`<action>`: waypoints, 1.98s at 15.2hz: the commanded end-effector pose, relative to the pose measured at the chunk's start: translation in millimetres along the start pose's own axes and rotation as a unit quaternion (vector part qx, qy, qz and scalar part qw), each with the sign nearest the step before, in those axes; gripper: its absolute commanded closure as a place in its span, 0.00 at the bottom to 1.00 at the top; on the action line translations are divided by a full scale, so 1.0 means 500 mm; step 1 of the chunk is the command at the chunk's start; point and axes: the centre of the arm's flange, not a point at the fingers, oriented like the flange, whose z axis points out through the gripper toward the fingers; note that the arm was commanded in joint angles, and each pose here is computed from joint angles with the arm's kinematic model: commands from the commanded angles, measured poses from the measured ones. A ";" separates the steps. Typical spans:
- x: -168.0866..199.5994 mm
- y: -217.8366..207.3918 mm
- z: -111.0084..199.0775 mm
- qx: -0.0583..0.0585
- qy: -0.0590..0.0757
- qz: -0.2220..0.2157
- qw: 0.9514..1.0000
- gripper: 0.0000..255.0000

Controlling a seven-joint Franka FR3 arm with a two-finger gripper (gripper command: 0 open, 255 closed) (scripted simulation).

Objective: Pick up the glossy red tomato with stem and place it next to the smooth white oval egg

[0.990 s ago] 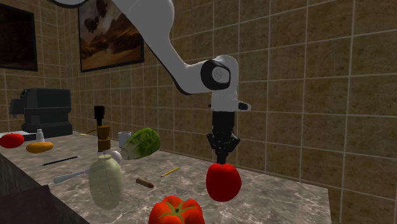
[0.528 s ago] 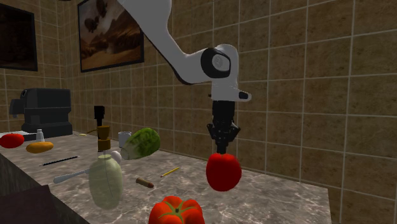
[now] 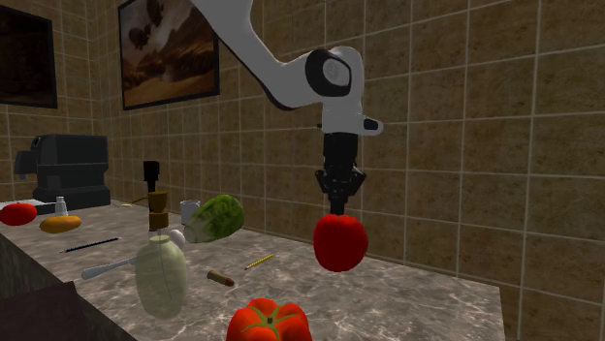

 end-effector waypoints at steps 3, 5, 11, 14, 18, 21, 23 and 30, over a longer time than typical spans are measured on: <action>-0.003 0.003 -0.042 0.000 0.000 0.000 1.000 1.00; -0.005 0.004 -0.063 0.000 0.000 0.000 1.000 1.00; -0.012 0.006 -0.126 0.000 0.000 0.000 1.000 1.00; -0.014 0.007 -0.158 0.000 0.000 0.000 1.000 1.00; -0.019 0.008 -0.200 0.000 0.000 0.000 1.000 1.00; -0.034 -0.014 -0.220 0.000 0.000 0.000 1.000 1.00; -0.060 -0.060 -0.219 0.000 0.000 0.000 1.000 1.00; -0.152 -0.220 -0.216 0.000 0.000 0.000 1.000 1.00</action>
